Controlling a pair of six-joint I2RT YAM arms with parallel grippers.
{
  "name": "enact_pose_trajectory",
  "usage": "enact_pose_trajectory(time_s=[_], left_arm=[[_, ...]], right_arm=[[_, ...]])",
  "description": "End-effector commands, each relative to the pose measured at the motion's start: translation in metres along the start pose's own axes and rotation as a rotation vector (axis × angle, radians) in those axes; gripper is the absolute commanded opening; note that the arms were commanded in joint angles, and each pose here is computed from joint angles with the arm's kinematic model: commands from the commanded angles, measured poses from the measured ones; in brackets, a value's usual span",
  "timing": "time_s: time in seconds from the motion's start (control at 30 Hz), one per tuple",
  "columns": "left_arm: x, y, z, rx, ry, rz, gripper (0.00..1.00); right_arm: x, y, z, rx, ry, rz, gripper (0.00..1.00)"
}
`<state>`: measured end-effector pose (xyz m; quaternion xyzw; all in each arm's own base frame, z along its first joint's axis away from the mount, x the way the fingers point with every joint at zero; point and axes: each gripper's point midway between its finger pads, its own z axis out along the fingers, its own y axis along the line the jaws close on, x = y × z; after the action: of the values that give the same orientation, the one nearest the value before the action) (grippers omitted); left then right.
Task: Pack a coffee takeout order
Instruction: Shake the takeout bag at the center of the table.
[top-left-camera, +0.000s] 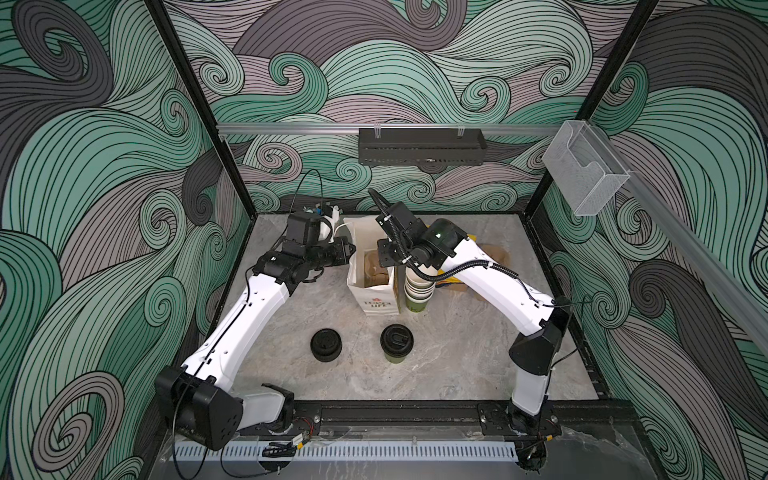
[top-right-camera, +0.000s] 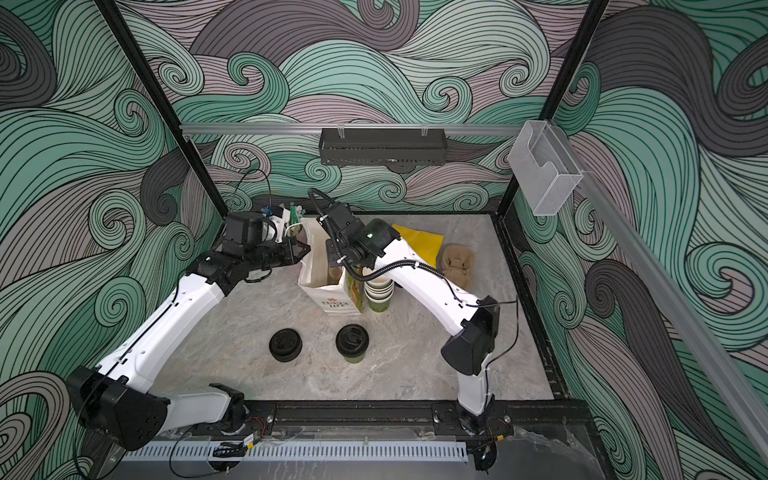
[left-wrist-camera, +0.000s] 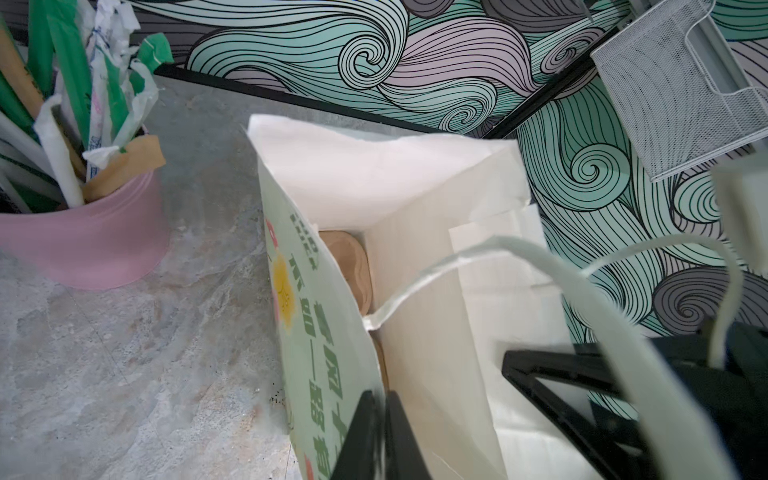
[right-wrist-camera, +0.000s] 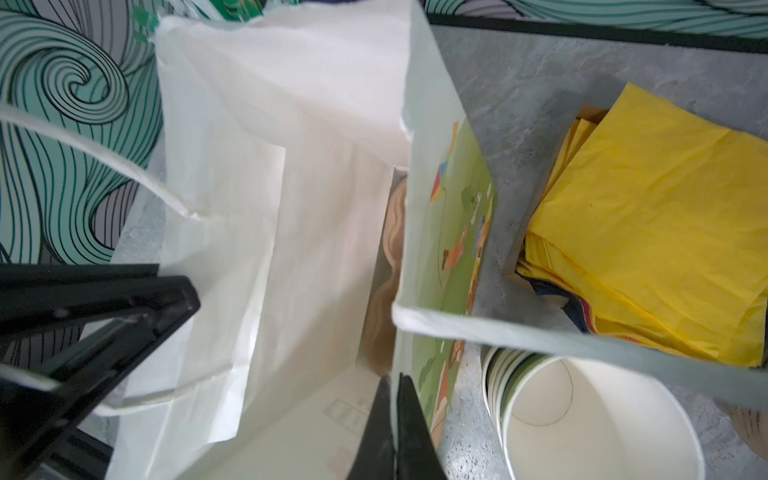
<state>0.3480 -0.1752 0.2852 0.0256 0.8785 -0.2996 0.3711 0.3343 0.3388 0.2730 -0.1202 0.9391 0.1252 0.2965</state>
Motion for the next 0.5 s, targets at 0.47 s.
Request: enact_pose_trajectory(time_s=[0.47], left_arm=[[-0.012,-0.001,-0.019,0.017,-0.038,-0.066,0.47]], right_arm=[[0.008,-0.014,0.004,0.034,0.105,0.047,0.16]])
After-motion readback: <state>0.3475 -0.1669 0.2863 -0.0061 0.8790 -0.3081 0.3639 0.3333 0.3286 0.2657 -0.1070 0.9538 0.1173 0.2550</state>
